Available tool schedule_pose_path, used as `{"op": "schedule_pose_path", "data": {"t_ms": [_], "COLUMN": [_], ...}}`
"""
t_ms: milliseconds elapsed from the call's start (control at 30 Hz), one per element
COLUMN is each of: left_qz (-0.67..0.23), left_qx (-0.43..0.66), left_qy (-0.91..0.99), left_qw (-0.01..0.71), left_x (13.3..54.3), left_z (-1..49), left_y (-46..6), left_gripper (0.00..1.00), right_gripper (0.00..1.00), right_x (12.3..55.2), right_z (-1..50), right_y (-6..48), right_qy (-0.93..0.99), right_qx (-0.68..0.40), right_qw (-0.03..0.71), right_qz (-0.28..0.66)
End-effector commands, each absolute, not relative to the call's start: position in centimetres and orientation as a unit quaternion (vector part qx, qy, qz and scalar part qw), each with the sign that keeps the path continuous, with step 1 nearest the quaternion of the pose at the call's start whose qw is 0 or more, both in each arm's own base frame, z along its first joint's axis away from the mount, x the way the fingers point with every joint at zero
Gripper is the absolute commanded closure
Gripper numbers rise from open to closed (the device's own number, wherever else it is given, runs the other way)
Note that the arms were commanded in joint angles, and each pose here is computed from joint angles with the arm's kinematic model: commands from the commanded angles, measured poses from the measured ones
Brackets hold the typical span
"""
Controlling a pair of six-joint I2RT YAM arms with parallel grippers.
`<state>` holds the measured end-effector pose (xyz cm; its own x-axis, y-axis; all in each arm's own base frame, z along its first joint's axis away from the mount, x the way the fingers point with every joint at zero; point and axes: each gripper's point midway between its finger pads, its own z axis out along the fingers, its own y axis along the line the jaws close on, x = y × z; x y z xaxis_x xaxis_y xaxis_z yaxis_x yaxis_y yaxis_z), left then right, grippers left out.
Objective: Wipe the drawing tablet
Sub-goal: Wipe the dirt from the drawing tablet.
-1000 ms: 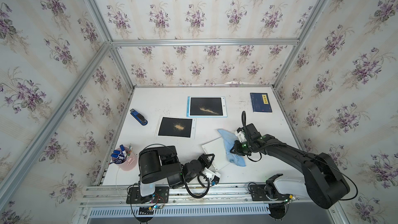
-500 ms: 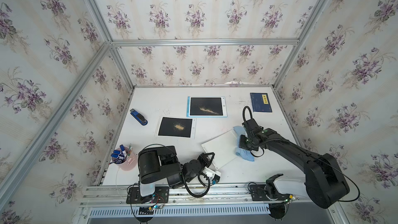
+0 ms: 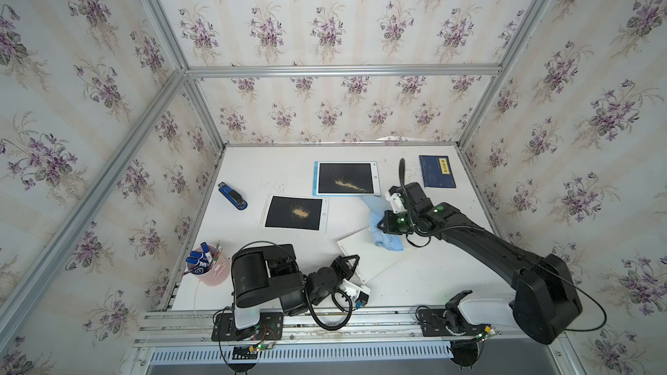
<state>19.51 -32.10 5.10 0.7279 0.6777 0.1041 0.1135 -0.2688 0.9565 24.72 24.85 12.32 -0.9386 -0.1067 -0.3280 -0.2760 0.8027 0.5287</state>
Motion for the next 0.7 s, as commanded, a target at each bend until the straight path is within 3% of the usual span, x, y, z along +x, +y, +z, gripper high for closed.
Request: {"op": "schedule_pose_path", "data": {"t_ms": [0, 167, 400, 667], "left_qz": [0.269, 0.272, 0.272, 0.275], "left_qx": [0.741, 0.742, 0.741, 0.740], "left_qy": [0.267, 0.268, 0.268, 0.270], "left_qw": [0.554, 0.551, 0.553, 0.551], "left_x": [19.9, 20.0, 20.0, 20.0], "left_z": [5.9, 5.7, 5.9, 5.8], "left_y": [-32.1, -32.1, -32.1, -32.0], "left_gripper": [1.00, 1.00, 1.00, 1.00], "right_gripper": [1.00, 1.00, 1.00, 1.00], "right_x": [21.1, 20.9, 25.5, 28.5], "right_z": [13.4, 9.4, 4.8, 3.9], "right_y": [31.2, 32.3, 24.7, 18.5], "right_qy": [0.892, 0.911, 0.963, 0.972], "right_qx": [-0.219, -0.218, -0.101, -0.003], "right_qw": [0.076, 0.037, 0.059, 0.093], "right_qz": [0.389, 0.347, 0.243, 0.216]}}
